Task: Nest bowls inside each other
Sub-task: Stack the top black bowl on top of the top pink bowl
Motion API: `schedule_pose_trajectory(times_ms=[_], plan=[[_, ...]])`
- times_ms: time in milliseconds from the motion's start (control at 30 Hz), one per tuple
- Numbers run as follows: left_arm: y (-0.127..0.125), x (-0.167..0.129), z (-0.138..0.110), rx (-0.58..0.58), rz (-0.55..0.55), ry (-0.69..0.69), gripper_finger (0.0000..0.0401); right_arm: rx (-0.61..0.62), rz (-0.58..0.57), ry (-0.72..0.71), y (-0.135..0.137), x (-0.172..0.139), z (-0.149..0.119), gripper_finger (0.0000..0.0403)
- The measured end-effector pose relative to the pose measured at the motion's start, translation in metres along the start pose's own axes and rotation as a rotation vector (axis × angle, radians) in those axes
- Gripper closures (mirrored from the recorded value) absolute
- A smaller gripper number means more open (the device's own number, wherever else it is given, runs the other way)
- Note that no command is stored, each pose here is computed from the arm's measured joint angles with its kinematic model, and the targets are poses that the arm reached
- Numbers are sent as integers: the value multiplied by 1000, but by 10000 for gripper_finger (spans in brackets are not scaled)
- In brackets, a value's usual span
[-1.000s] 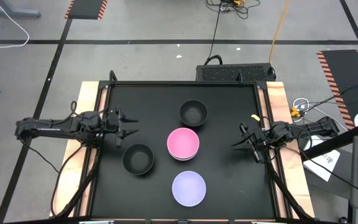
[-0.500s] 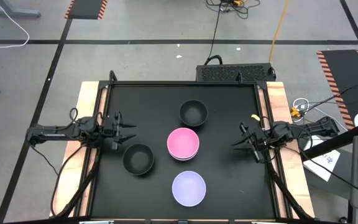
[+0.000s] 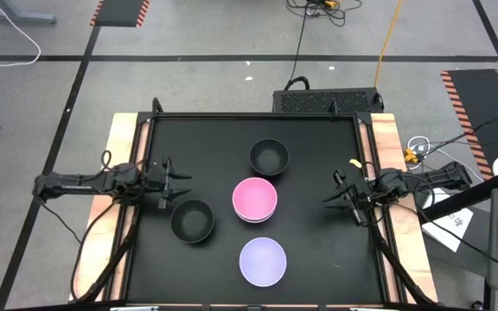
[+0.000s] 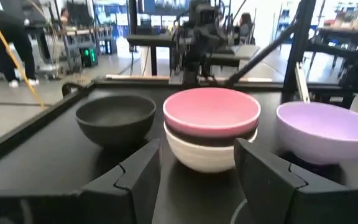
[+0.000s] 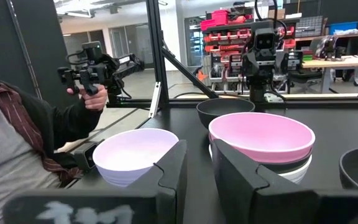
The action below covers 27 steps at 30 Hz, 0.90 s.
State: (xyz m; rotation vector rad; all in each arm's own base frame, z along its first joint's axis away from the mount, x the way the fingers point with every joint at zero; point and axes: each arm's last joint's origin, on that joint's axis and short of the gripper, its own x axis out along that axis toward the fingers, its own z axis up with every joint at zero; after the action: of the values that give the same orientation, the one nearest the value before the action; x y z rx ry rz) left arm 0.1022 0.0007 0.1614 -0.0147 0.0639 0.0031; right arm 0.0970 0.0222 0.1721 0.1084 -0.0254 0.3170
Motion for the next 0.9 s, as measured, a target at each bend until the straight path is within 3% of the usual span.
schedule_pose_trajectory(times_ms=[233, 400, 567, 700, 900], plan=[[0, 2, -2, -10, 2, 28, 199, -31, -19, -4, -1, 0, 0, 335], [0, 2, -2, 13, 4, 27, 199, -101, -313, -45, -9, -1, 4, 335], [0, 2, -2, 34, 4, 28, 199, -136, -381, -79, -13, -1, 9, 335], [0, 2, -2, 40, 4, 27, 199, -104, -453, -2, -22, 1, 4, 335], [0, 2, -2, 62, 5, 27, 199, -47, -569, 117, -35, 8, 26, 333]])
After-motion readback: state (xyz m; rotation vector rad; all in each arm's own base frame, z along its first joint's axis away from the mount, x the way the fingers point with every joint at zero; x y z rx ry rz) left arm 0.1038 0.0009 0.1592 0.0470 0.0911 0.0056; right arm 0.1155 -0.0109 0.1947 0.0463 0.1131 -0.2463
